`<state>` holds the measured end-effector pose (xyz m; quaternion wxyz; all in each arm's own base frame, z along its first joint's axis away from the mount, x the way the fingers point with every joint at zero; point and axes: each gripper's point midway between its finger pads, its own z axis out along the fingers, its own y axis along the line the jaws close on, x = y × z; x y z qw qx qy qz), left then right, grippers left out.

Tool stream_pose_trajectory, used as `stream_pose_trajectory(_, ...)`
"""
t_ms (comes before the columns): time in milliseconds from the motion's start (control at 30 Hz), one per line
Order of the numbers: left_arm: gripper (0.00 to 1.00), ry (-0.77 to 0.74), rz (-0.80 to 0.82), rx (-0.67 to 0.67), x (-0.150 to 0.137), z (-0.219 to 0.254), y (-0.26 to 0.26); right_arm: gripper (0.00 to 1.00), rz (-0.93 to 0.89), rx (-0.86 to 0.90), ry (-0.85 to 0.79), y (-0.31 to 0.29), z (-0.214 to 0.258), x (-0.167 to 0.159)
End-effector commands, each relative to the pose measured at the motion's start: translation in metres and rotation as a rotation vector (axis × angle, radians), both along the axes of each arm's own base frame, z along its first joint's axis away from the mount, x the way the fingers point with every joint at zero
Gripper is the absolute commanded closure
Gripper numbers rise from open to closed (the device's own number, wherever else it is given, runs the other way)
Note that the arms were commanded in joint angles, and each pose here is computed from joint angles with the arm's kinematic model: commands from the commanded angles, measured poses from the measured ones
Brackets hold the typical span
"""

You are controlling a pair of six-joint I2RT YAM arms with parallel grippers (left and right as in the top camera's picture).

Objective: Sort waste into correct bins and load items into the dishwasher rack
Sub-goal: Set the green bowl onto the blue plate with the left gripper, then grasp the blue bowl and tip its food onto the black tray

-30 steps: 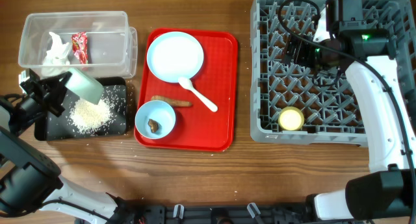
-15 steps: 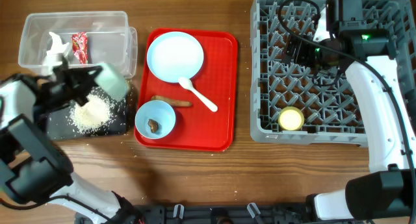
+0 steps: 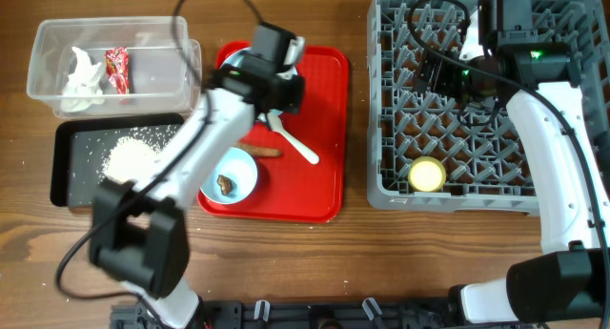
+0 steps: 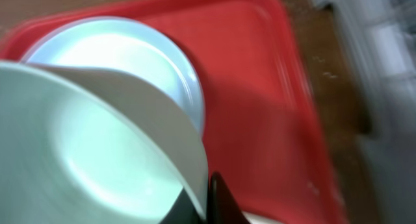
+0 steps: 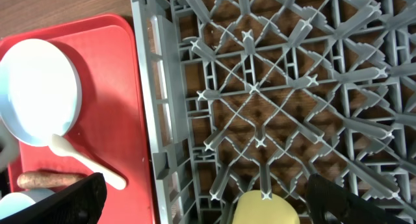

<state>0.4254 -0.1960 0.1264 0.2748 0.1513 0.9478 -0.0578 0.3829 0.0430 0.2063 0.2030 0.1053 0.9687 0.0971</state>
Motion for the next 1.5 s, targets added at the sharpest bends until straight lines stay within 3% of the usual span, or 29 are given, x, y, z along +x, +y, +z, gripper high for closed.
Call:
stream_pose_trajectory(0,0.96,-0.038,0.129,0.234,0.023,-0.046,0.036,0.00,0.006,-0.019,-0.021,-0.002,0.007,0.001)
stream_pose_trajectory(167,0.95,0.033,0.143,0.273,0.025,-0.087,0.047,0.00,0.006,-0.019,-0.025,-0.002,0.007,0.002)
stream_pose_trajectory(333,0.44,0.008,0.147,0.259,0.028,-0.075,0.046,0.00,0.006,-0.019,-0.030,-0.002,0.008,0.003)
stream_pose_trajectory(467,0.35,-0.034,0.209,0.193,0.021,-0.028,0.048,0.00,0.006,-0.019,-0.029,-0.002,0.008,0.002)
stream_pose_trajectory(567,0.35,0.036,0.360,0.112,-0.020,0.012,0.063,0.00,0.006,-0.019,-0.028,-0.002,0.008,0.002)
stream_pose_trajectory(633,0.35,0.171,0.476,0.026,-0.060,0.021,0.068,0.00,0.006,-0.019,-0.028,-0.002,0.008,0.002)
stream_pose_trajectory(733,0.39,0.370,0.473,0.011,-0.108,0.008,0.063,0.00,0.006,-0.019,-0.033,-0.002,0.008,0.003)
stream_pose_trajectory(867,0.44,0.431,0.421,0.081,-0.133,-0.045,0.066,0.00,0.006,-0.019,-0.031,-0.002,0.008,0.003)
stream_pose_trajectory(1000,0.50,0.439,0.398,0.087,-0.149,-0.094,0.072,0.00,0.006,-0.019,-0.030,-0.002,0.008,0.003)
stream_pose_trajectory(1100,0.76,0.415,0.396,0.068,-0.152,-0.116,0.073,0.00,0.006,-0.019,-0.029,-0.002,0.008,0.002)
stream_pose_trajectory(1233,0.96,0.407,0.395,0.061,-0.151,-0.117,0.072,0.00,0.006,-0.019,-0.029,-0.002,0.008,0.002)
stream_pose_trajectory(1367,0.96,0.417,0.384,0.022,-0.146,-0.095,0.063,0.00,0.006,-0.019,-0.029,-0.002,0.008,0.003)
stream_pose_trajectory(1467,0.96,0.372,0.403,-0.014,-0.129,-0.049,0.065,0.00,0.006,-0.019,-0.028,-0.002,0.008,0.002)
